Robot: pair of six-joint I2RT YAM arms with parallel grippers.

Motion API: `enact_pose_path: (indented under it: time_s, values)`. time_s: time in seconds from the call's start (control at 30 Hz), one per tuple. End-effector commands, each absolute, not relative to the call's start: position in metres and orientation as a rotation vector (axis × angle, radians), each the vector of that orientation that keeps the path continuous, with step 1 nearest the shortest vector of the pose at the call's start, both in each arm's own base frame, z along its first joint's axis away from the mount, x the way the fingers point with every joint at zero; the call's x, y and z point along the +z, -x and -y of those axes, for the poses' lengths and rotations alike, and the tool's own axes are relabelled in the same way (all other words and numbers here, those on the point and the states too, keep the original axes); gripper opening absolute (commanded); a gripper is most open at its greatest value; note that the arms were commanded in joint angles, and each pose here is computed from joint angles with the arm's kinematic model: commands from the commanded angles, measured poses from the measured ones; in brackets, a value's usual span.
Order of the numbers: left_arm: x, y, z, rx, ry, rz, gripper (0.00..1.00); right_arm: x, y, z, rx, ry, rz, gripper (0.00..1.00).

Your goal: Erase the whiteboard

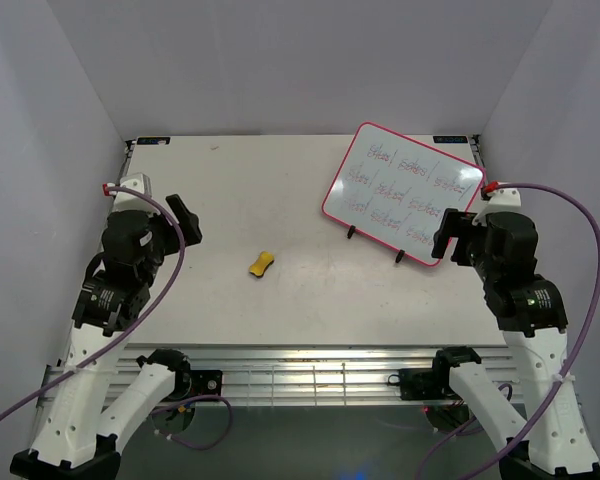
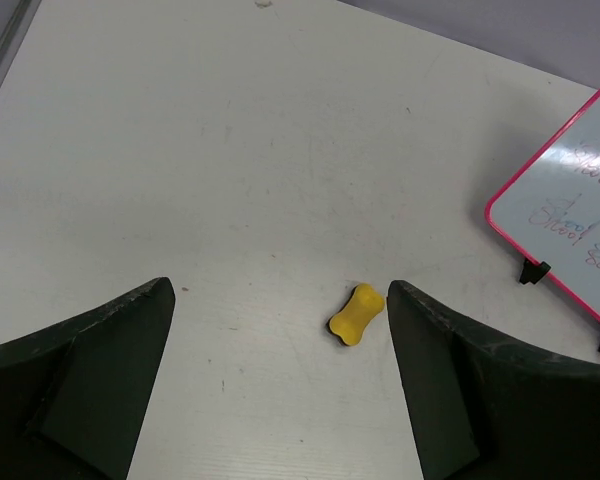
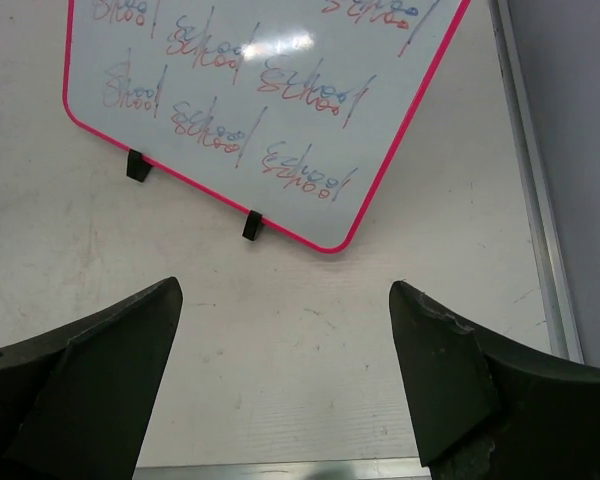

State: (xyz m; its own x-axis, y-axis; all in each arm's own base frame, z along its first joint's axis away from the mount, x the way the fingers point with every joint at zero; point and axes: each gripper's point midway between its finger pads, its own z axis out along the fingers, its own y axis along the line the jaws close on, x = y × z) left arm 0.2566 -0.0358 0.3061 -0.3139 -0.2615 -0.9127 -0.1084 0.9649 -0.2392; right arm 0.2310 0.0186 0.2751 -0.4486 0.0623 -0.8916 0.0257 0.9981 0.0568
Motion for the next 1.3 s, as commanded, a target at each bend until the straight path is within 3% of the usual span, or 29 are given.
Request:
enact_pose_path:
  time_s: [0.0,0.3,0.37,0.53,0.63,0.87,1.03,1.27]
  values:
    - [0.315,-0.260,0.039,-0.178,0.276,-1.869,0.98,0.285,-0.240,-0.029,0.095,-0.031,-1.974,0.90]
    - [0.273,-0.269,0.056,-0.252,0.263,-1.948,0.98,0.288,-0.297,-0.072,0.298,0.079,-1.842,0.90]
    - [0.255,-0.270,0.061,-0.264,0.255,-1.979,0.98,0.270,-0.328,-0.067,0.242,0.088,-1.934,0.90]
    - [0.229,-0.263,0.061,-0.265,0.248,-2.021,0.98,0.305,-0.405,-0.057,0.290,0.199,-1.948,0.90]
    - [0.216,-0.256,0.055,-0.236,0.253,-2.018,0.98,0.285,-0.461,-0.058,0.277,0.321,-2.022,0.90]
    - [0.207,-0.254,0.064,-0.267,0.226,-2.034,0.98,0.275,-0.534,-0.030,0.163,0.517,-2.057,0.91]
    - [0.203,-0.254,0.075,-0.291,0.180,-2.057,0.98,0.257,-0.558,-0.025,0.246,0.544,-2.097,0.94]
    - [0.200,-0.254,0.075,-0.284,0.180,-2.068,0.98,0.228,-0.544,-0.040,0.447,0.647,-2.129,0.95]
